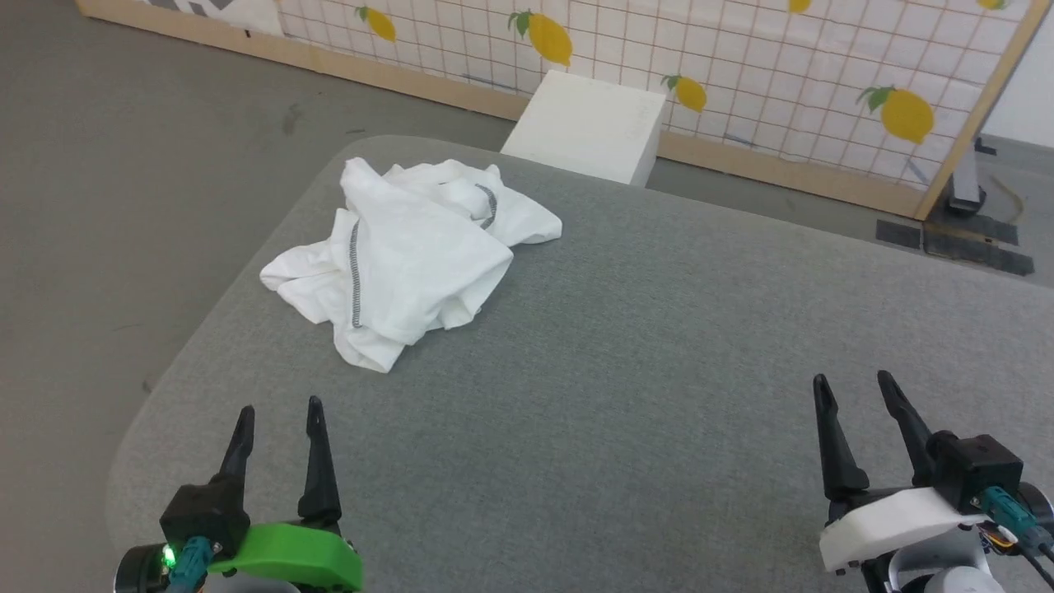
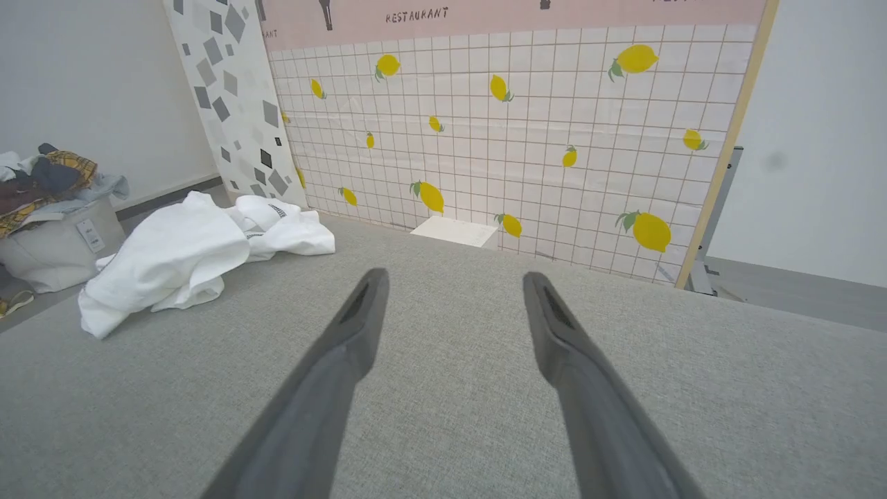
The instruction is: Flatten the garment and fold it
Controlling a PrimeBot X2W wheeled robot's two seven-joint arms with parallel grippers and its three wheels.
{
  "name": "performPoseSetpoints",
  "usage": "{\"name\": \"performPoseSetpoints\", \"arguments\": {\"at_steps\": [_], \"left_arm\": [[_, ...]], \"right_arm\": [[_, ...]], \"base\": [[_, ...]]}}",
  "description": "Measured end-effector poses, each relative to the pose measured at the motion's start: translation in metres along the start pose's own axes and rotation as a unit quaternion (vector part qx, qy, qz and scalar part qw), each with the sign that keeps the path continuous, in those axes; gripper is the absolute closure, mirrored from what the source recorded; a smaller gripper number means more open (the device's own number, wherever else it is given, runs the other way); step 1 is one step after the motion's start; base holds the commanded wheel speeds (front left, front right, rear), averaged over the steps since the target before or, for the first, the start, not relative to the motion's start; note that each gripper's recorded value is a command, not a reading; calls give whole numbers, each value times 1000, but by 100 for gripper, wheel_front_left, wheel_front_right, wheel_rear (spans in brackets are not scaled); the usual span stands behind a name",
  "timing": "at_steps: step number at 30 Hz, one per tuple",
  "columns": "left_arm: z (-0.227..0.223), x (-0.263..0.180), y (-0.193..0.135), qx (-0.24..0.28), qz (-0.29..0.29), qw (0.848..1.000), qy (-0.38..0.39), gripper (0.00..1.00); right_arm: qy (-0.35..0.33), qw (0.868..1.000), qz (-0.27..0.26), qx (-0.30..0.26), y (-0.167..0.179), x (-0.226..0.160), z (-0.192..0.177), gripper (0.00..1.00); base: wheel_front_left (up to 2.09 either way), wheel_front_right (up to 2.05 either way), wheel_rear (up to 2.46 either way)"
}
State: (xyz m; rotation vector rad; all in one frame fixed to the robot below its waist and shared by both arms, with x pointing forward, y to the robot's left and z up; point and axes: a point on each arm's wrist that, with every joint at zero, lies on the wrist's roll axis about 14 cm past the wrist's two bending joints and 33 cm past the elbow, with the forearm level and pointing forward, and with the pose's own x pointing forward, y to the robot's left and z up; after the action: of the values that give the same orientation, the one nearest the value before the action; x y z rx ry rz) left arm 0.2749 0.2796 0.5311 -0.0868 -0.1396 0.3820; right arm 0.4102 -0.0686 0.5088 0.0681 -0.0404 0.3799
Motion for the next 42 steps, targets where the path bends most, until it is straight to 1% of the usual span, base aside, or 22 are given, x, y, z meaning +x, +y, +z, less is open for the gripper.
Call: {"name": "performPoseSetpoints", "arguments": {"at_steps": [5, 28, 33, 40, 42], "left_arm": [[0, -7, 11, -1, 19, 1000, -1, 0], [5, -22, 36, -15, 68, 997, -19, 0], [5, -21, 35, -18, 67, 997, -19, 0], [17, -14, 34, -7, 58, 998, -39, 0], [20, -11, 32, -10, 53, 998, -44, 0]], "right_arm": [[-1, 1000, 12, 6, 8, 5, -3, 0], [-1, 999, 32, 18, 22, 17, -14, 0], [2, 999, 29, 21, 19, 16, -16, 0], [4, 999, 23, 22, 15, 15, -18, 0], [5, 1000, 21, 23, 14, 15, -19, 0]], "base": [[0, 0, 0], [0, 0, 0], [0, 0, 0], [0, 0, 0], [0, 0, 0]]}}
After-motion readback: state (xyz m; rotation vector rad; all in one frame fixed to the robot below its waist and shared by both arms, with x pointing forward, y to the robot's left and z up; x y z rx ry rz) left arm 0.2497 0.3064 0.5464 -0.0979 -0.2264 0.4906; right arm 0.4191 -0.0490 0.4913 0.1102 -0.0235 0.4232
